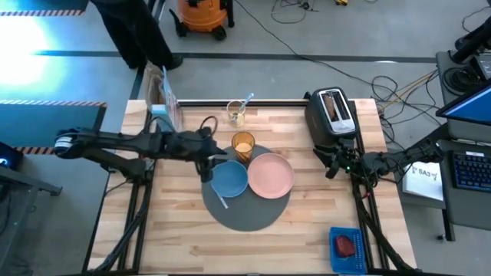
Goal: Arrange a breakfast setting
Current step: Pour the cereal into the blue bowl
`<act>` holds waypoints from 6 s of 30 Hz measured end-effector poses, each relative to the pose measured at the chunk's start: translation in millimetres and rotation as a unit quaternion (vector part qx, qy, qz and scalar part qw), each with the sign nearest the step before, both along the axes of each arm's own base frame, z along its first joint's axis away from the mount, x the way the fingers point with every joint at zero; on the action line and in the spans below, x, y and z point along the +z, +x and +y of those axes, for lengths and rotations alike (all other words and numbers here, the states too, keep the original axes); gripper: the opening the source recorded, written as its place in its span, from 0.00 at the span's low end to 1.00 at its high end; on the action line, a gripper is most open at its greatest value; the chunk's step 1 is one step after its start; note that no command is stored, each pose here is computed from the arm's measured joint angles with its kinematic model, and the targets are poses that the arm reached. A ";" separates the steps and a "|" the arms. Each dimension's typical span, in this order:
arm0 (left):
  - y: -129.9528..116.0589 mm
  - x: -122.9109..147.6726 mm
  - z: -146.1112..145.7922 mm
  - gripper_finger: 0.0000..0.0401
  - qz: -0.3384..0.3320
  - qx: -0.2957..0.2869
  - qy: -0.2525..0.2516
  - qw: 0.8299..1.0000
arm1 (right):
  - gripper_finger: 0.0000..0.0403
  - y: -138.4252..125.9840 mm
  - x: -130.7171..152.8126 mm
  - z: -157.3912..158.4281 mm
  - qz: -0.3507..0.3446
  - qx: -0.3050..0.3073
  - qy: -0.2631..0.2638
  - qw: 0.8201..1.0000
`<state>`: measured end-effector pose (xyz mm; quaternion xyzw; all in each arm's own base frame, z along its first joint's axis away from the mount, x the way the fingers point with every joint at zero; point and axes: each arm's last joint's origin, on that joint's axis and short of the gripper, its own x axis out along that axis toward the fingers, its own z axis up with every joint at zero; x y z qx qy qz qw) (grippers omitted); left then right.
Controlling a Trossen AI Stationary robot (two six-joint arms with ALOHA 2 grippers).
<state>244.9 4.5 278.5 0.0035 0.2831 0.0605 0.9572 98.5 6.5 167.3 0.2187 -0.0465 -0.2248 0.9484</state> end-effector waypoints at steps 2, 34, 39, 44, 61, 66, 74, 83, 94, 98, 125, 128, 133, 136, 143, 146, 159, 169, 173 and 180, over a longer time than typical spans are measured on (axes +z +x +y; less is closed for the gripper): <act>-6.4 -7.7 -1.7 0.25 -0.029 0.001 -0.006 1.000 | 0.31 0.0 -0.1 0.0 0.000 0.000 0.000 1.000; -58.8 -90.7 -50.4 0.25 -0.182 0.183 0.023 0.966 | 0.31 0.0 -0.1 0.0 0.000 0.000 0.000 1.000; -66.3 -93.9 -65.9 0.25 -0.190 0.238 0.076 0.950 | 0.31 0.0 0.0 0.0 0.000 0.000 0.000 1.000; -68.2 -100.5 -72.2 0.25 -0.207 0.289 0.068 0.932 | 0.31 0.0 0.0 0.0 0.000 0.000 0.000 1.000; -73.9 -132.1 -93.8 0.38 -0.282 0.393 0.076 0.872 | 0.31 0.0 0.0 0.0 0.000 0.000 0.000 1.000; -72.9 -141.5 -94.5 0.49 -0.262 0.383 0.112 0.879 | 0.31 0.0 0.0 0.0 0.000 0.000 0.000 1.000; -70.2 -148.5 -87.0 0.56 -0.233 0.388 0.160 0.877 | 0.31 0.0 0.0 0.0 0.000 0.000 0.000 1.000; -45.7 -121.4 -95.5 0.56 -0.247 0.407 0.133 0.869 | 0.31 0.0 -0.1 0.0 0.000 0.000 0.000 1.000; -14.0 -75.5 -102.7 0.57 -0.293 0.449 0.067 0.842 | 0.31 0.0 -0.1 0.0 0.000 0.000 0.000 1.000; -25.7 -97.5 -95.2 0.59 -0.307 0.455 0.046 0.835 | 0.31 0.0 -0.1 0.0 0.000 0.000 0.000 1.000; -24.8 -116.2 -27.6 0.62 -0.201 0.498 0.095 0.838 | 0.31 0.0 -0.1 0.0 0.000 0.000 0.000 1.000; -25.9 -116.1 -14.9 0.62 -0.179 0.503 0.080 0.842 | 0.31 0.0 0.0 0.0 0.000 0.000 0.000 1.000; -32.6 -117.7 6.4 0.62 -0.136 0.519 0.045 0.843 | 0.31 0.0 0.0 0.0 0.000 0.000 0.000 1.000; -39.5 -121.4 17.6 0.62 -0.107 0.534 -0.019 0.838 | 0.31 0.0 0.0 0.0 0.000 0.000 0.000 1.000; -56.2 -130.8 21.7 0.62 -0.039 0.572 -0.157 0.804 | 0.31 0.0 -0.1 0.0 0.000 0.000 0.000 1.000; -64.1 -133.1 20.4 0.62 -0.025 0.595 -0.155 0.788 | 0.31 0.0 0.0 0.0 0.000 0.000 0.000 1.000; -73.7 -127.5 15.9 0.62 0.048 0.640 -0.233 0.731 | 0.31 0.0 -0.1 0.0 0.000 0.000 0.000 1.000; -80.0 -100.4 16.9 0.62 0.086 0.705 -0.166 0.684 | 0.31 0.0 0.0 0.0 0.000 0.000 0.000 1.000; -81.6 -100.5 17.3 0.64 0.079 0.731 -0.152 0.660 | 0.31 0.0 -0.1 0.0 0.000 0.000 0.000 1.000; -82.6 -115.3 18.5 0.74 0.063 0.742 -0.128 0.655 | 0.31 0.0 0.0 0.0 0.000 0.000 0.000 1.000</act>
